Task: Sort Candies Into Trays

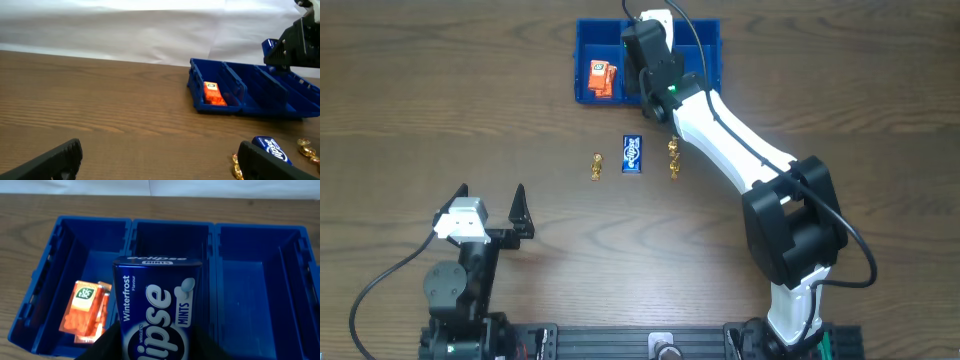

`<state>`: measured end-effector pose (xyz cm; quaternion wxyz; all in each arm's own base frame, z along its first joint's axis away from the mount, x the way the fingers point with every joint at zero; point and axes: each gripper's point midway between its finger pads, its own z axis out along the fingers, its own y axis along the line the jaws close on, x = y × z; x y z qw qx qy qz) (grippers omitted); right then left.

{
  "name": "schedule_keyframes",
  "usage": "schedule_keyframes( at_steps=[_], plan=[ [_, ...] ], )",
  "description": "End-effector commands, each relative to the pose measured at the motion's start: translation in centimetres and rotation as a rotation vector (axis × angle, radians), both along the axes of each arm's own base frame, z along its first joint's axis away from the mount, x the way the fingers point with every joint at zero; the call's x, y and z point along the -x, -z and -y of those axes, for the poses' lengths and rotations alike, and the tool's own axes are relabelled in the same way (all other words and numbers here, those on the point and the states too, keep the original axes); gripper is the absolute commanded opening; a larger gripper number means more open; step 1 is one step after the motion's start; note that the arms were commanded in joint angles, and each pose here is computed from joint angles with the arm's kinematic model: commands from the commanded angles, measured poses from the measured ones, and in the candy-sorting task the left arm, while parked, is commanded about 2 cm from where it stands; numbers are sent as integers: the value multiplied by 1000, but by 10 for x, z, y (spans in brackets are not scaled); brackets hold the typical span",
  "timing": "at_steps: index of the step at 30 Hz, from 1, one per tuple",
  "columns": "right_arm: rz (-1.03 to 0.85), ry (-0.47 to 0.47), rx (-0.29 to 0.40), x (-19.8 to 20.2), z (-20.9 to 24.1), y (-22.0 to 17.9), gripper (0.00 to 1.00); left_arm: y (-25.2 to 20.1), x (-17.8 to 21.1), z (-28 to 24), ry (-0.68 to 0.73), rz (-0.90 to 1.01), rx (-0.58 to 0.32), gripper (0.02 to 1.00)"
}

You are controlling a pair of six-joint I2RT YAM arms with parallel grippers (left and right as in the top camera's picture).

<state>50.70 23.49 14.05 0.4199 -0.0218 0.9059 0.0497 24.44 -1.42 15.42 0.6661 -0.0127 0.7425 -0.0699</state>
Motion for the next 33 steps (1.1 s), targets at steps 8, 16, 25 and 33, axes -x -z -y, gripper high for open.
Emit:
schedule_keyframes(
  at_steps=[8, 16, 25, 33],
  plan=[
    [73, 48, 58, -11, 11, -15, 200, 16, 1, 4, 23, -46, -4, 998],
    [78, 56, 68, -14, 11, -9, 347, 16, 1, 4, 23, -46, -4, 998],
    [67, -11, 84, -9, -5, -3, 1000, 16, 1, 4, 23, -46, -4, 998],
    [-34, -57, 110, 41, -18, -19, 1000, 16, 1, 4, 23, -46, -4, 998]
  ],
)
